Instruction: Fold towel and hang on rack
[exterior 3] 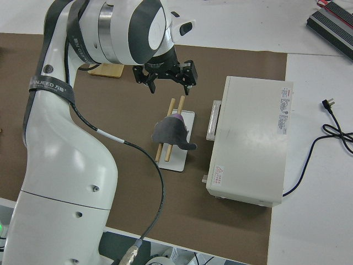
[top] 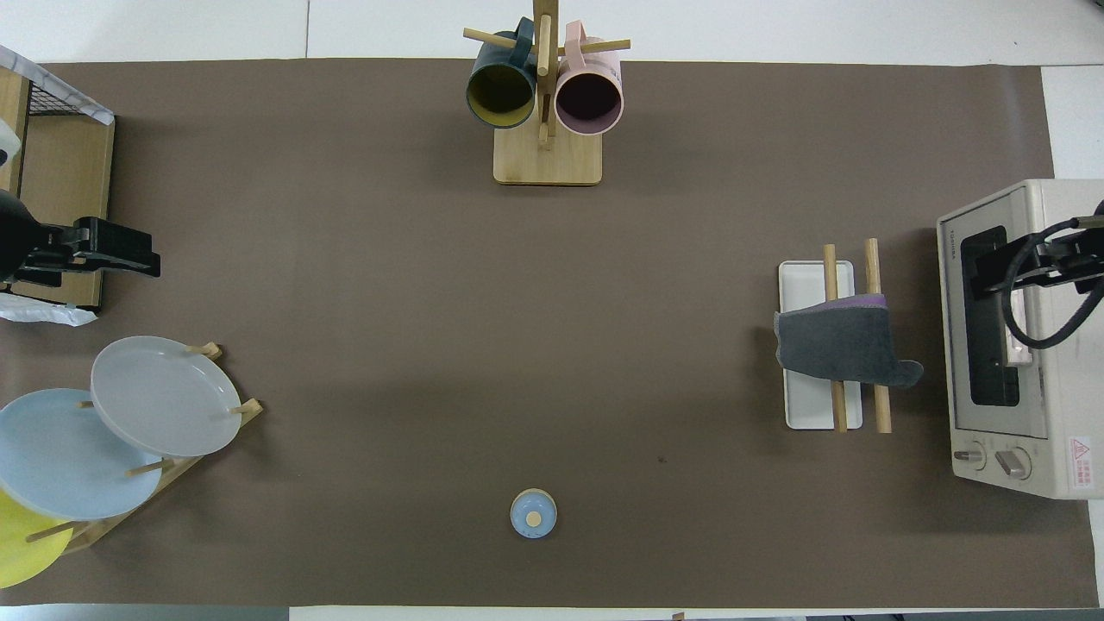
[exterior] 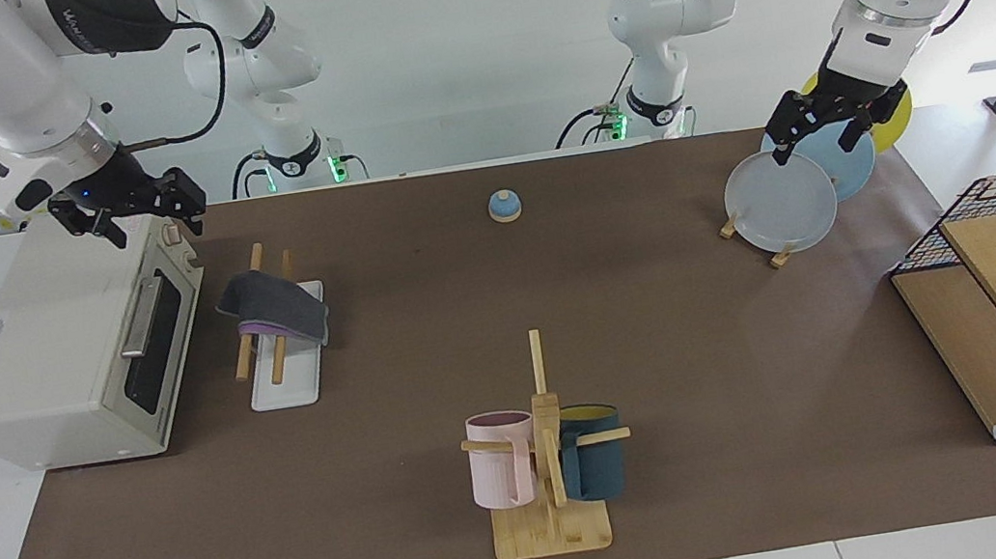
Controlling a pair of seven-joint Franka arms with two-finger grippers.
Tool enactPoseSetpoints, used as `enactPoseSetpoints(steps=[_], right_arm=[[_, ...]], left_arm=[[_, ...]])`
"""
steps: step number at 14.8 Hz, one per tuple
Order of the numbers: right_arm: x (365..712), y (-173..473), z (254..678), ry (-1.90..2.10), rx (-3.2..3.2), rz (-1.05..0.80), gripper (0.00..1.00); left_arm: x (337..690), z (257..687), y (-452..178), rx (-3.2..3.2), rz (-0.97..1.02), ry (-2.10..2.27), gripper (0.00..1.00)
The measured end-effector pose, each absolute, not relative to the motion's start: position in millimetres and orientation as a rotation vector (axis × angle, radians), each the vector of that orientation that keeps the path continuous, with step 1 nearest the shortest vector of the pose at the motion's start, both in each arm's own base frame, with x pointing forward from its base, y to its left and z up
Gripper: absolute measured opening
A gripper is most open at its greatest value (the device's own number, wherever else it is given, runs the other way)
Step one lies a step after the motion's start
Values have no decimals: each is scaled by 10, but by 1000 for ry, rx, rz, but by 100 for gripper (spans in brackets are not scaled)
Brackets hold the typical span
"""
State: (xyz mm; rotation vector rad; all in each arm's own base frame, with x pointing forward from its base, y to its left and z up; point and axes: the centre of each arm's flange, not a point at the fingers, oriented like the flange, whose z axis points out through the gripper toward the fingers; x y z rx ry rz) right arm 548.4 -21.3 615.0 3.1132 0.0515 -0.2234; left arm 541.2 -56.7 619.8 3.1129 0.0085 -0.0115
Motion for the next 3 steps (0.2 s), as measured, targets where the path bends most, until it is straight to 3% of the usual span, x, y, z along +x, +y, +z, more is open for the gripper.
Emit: enactPoseSetpoints(steps=[3], right_arm=[[5485,-213,6157,52,3114,-220,100]], left_arm=[[5412,6198,-567,3113,-12,8,100]])
